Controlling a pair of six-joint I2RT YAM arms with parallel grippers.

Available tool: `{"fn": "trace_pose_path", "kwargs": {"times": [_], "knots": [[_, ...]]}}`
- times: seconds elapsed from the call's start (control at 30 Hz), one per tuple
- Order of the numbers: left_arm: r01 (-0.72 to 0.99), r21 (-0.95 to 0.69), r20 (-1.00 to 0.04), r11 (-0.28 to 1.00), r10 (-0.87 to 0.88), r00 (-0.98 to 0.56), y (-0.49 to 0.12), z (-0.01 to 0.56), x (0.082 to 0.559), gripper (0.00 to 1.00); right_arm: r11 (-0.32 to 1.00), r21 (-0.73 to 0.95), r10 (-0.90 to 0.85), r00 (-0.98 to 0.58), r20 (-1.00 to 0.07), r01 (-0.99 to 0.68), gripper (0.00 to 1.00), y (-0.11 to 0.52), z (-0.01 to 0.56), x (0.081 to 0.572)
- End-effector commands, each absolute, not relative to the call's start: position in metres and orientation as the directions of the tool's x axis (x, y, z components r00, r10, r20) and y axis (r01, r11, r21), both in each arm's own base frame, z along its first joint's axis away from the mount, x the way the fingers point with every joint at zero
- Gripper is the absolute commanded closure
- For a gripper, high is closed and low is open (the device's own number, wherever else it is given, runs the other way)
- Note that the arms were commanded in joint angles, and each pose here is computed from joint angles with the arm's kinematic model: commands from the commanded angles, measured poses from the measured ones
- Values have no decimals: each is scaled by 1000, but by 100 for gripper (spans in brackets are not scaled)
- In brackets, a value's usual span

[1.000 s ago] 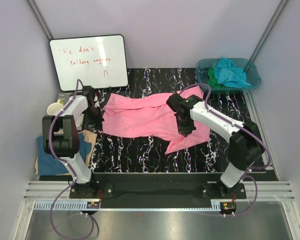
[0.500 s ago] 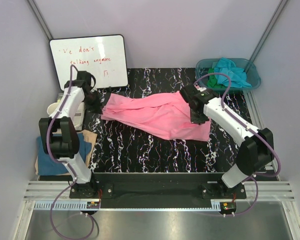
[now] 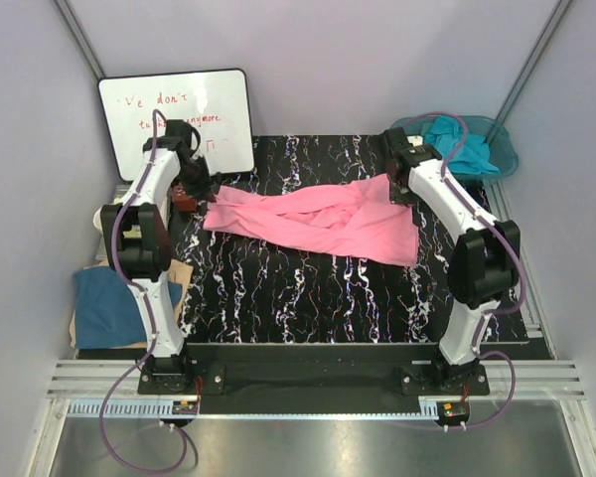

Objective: Fold and stack the t-shirts
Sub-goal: Fold the tshirt

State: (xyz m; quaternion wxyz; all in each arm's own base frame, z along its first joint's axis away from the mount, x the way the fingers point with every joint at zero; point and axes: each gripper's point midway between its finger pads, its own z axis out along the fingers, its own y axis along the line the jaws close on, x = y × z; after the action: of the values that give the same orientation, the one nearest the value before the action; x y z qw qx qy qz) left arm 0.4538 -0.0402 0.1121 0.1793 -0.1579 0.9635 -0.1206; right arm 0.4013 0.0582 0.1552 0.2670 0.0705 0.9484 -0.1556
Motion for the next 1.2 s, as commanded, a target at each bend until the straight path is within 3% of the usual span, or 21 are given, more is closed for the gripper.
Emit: {"fn": "trace_pose_path", "kwargs": {"times": [0.0,0.53,0.9,0.93,0.97,1.0,1.03,1.07,1.1,1.13,1.17], "knots": [[-265,-311,-319,913,-363,-876,-43,116,472,100,933,-271,41,-817,-575,238,100,50,156,441],[-301,-221,-284,928,-357,-890,-25,86,487,100,912,-251,57,-708,-704,323,100,32,200,482],[-327,-246,-289,913,-391,-874,-23,81,505,100,905,-278,53,-736,-675,320,100,28,162,518],[-327,-247,-280,912,-391,-877,-23,78,505,90,906,-279,50,-734,-678,319,100,27,163,522],[-324,-256,-278,911,-390,-878,-25,80,507,72,904,-283,50,-737,-674,319,100,25,159,525],[-332,-254,-265,908,-396,-879,-24,76,505,33,903,-294,46,-753,-656,312,100,25,147,527],[-333,-255,-258,908,-396,-881,-25,76,504,20,904,-295,45,-754,-656,310,100,25,145,531],[-333,-256,-249,908,-394,-885,-25,75,501,9,901,-304,46,-766,-641,309,100,23,135,532],[-319,-267,-259,909,-387,-885,-27,82,500,1,900,-313,45,-778,-627,304,94,22,130,531],[-310,-270,-267,911,-381,-885,-27,87,499,1,898,-312,50,-776,-629,311,84,22,132,532],[-298,-282,-282,912,-376,-883,-29,97,496,1,897,-316,51,-781,-622,310,64,22,129,532]]}}
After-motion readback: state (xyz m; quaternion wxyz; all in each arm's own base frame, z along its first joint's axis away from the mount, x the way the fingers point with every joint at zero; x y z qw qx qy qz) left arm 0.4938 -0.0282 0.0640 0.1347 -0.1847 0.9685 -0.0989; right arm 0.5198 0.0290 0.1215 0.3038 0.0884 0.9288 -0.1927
